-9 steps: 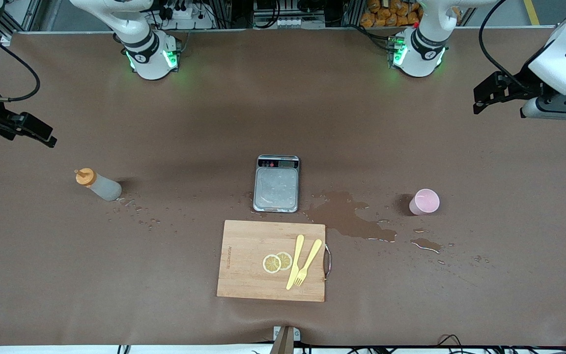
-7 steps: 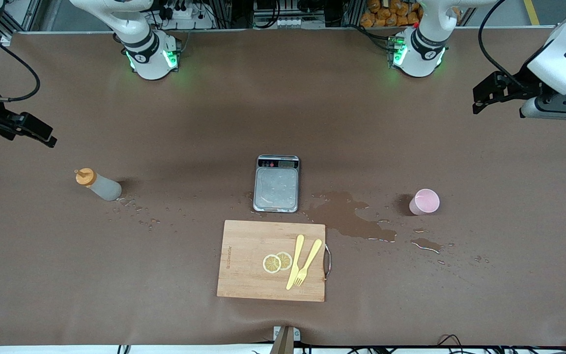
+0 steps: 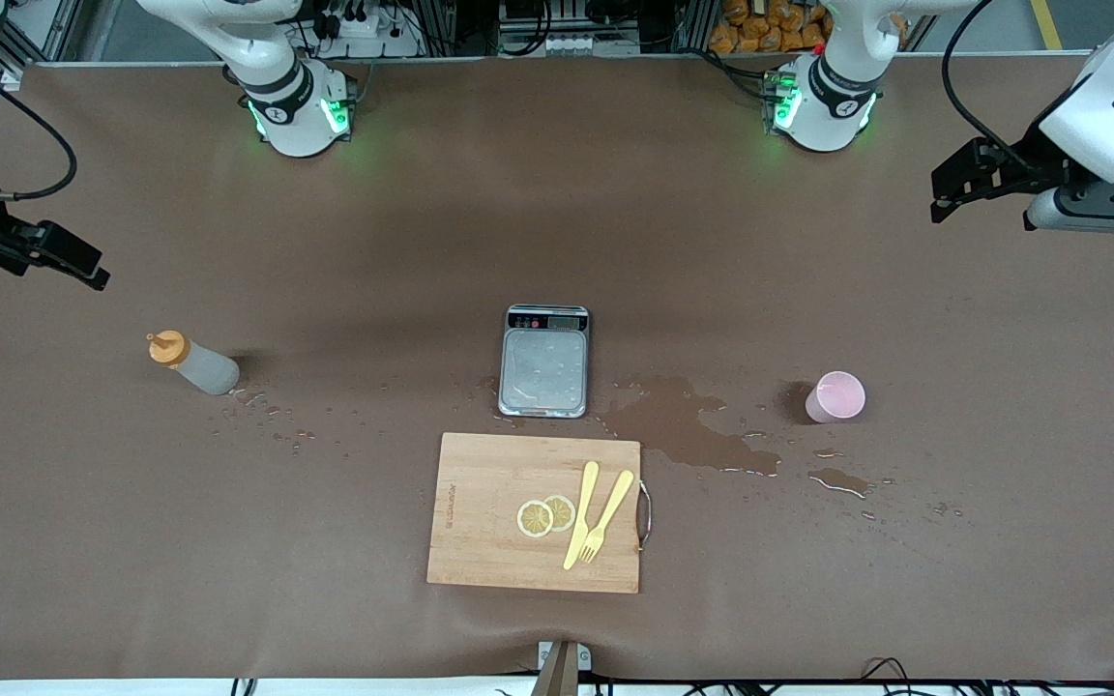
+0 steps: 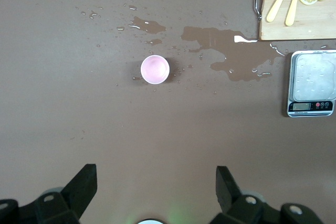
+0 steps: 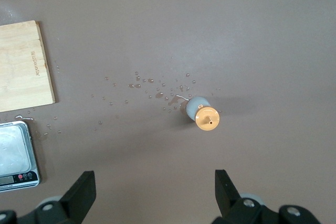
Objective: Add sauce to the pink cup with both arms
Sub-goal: 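Move the left gripper toward the pink cup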
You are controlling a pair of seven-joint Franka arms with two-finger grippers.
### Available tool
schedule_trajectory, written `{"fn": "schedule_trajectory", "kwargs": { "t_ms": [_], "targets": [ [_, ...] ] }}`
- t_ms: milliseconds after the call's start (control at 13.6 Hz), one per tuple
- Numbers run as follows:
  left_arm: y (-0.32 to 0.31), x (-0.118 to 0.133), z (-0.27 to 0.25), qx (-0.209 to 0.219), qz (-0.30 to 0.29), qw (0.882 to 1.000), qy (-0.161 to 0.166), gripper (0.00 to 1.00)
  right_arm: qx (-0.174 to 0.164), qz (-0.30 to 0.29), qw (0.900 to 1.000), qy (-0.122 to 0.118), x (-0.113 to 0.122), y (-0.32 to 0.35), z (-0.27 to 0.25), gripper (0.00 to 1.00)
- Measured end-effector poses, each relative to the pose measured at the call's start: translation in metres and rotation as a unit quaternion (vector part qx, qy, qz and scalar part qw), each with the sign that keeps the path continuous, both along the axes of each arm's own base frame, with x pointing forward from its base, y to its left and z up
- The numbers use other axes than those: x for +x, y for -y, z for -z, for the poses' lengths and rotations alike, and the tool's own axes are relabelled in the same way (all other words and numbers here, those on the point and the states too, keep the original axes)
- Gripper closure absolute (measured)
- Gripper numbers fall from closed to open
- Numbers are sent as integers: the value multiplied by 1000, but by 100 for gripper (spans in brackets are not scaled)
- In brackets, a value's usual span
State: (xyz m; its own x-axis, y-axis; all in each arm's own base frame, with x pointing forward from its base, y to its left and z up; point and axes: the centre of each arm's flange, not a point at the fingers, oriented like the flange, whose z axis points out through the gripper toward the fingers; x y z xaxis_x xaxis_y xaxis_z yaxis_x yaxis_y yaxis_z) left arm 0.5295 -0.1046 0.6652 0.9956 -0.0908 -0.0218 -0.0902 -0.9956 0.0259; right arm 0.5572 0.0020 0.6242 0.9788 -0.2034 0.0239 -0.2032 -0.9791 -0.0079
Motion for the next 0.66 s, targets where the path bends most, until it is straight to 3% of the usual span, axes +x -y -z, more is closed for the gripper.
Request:
{"fn": "schedule_trajectory", "kwargs": {
  "t_ms": [369, 663],
  "targets": [
    [-6, 4, 8, -16, -12, 1000, -14, 0, -3, 15, 1000, -4, 1, 18, 4, 0],
    [-16, 18, 38, -47, -71, 995, -55, 0, -21, 26, 999, -32, 3, 35, 22, 0]
  ]
}}
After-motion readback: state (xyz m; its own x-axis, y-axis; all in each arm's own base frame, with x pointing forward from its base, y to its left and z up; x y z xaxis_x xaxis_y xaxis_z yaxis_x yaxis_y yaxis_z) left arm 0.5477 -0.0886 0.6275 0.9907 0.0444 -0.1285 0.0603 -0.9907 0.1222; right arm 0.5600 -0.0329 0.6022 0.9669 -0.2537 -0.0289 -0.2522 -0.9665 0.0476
